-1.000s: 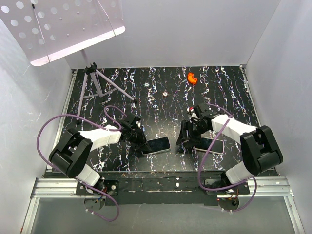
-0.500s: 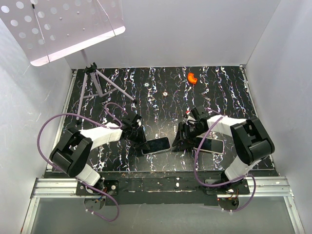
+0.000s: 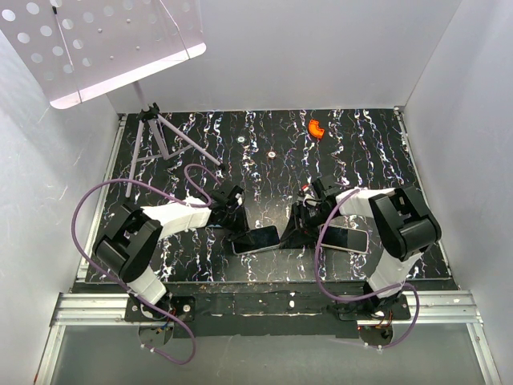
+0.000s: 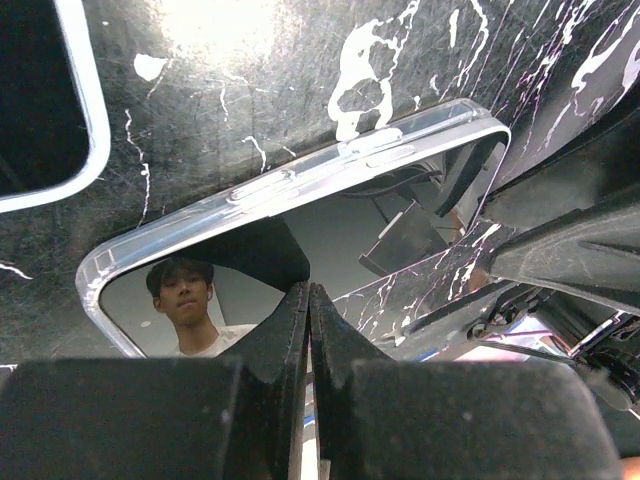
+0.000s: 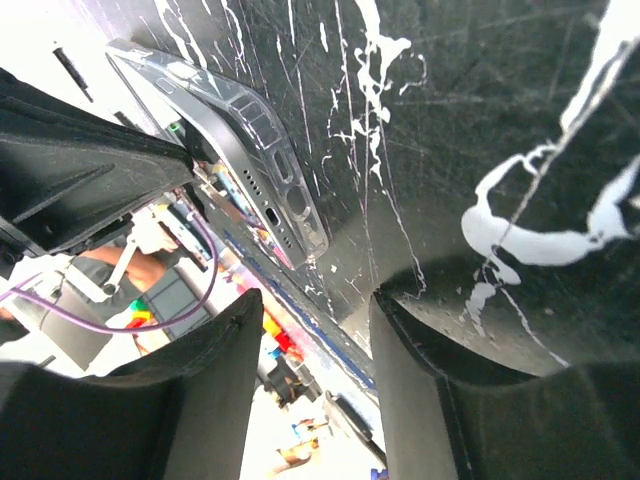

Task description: Put the phone into the phone case

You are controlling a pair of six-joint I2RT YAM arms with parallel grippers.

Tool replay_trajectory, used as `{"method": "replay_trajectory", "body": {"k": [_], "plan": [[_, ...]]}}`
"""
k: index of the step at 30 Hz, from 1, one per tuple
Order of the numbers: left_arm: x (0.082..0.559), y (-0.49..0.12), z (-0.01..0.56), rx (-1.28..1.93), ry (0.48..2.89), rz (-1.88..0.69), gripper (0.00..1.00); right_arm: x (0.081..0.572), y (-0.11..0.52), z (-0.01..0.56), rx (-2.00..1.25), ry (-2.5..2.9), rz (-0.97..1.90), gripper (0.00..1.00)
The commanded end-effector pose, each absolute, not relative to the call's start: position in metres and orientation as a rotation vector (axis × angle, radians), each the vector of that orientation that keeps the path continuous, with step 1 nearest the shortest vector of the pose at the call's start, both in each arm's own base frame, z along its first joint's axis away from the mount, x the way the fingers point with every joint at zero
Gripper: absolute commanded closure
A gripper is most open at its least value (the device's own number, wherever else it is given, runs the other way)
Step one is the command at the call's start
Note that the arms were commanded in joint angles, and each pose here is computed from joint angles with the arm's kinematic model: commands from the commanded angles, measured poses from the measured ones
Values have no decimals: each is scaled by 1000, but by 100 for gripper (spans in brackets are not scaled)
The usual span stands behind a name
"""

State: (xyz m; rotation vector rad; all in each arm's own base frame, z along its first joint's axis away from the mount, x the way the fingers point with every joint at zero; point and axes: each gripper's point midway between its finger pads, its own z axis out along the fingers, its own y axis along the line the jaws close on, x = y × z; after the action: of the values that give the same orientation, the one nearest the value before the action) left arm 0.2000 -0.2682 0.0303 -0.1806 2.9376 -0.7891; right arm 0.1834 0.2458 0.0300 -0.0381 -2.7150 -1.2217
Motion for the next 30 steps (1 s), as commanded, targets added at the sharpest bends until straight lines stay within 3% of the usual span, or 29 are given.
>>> {"method": "replay_trajectory", "body": {"k": [1,7,16,30], "plan": [[195,-243,-2,-189,2982,-525,100,191,241,5,-45,-2769,-1133,48],[192,-244,-3,-181,2992,-512,100,189,244,-2,-33,-2736,-1125,54],[194,-246,2,-155,2980,-503,100,185,254,-10,2,-2727,-1082,81],[192,-260,5,-92,2981,-505,100,173,251,-33,135,-2831,-769,93]]}}
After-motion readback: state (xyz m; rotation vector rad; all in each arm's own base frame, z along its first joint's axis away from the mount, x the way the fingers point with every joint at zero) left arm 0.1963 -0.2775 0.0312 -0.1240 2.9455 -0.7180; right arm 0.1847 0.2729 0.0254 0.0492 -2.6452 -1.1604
